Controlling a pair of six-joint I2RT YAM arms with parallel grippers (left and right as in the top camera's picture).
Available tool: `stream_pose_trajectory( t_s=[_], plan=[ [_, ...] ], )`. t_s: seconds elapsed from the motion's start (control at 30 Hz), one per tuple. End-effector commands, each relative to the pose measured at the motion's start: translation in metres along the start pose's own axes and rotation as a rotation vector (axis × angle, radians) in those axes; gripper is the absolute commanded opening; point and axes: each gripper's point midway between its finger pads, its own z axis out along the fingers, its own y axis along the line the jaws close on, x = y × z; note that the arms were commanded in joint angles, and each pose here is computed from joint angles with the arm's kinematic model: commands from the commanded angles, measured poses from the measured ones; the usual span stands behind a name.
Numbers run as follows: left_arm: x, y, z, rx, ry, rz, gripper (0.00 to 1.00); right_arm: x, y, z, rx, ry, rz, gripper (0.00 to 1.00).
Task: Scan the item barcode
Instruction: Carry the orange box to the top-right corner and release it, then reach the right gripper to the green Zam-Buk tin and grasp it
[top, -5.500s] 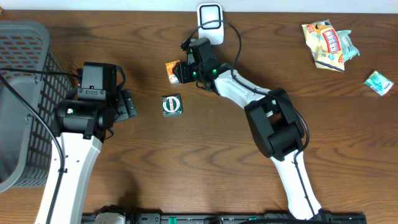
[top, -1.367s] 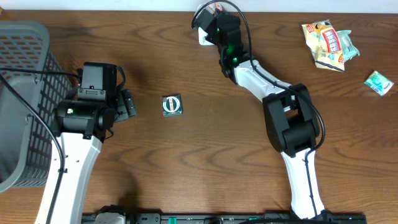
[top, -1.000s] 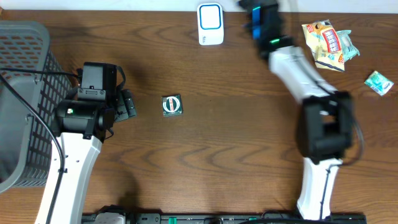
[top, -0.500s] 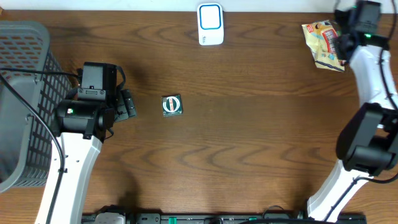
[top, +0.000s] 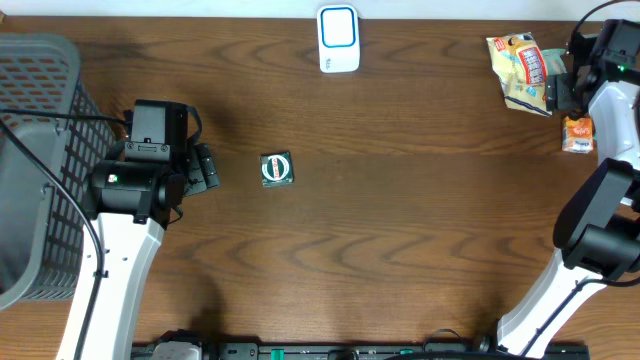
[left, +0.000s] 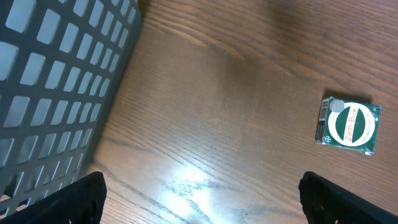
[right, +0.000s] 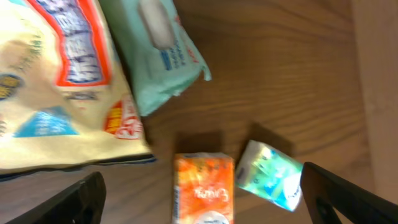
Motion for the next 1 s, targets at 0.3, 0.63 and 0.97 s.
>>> stream_pose_trajectory(
  t_s=[0.3,0.63,0.97],
  plan=[
    [-0.004,-0.001,-0.003,0.001,-0.009,-0.006,0.98,-0.052,0.202,-0.106,-1.1,-0.156,0.195,0.99],
    [-0.004,-0.001,-0.003,0.001,-0.009,-0.006,0.98,-0.034,0.307,-0.2,-1.521,0.008,0.117,0.99],
    [-0.004,-0.001,-0.003,0.001,-0.009,-0.006,0.98,0.028,0.421,-0.194,-1.089,0.177,-0.12,0.99]
  ],
)
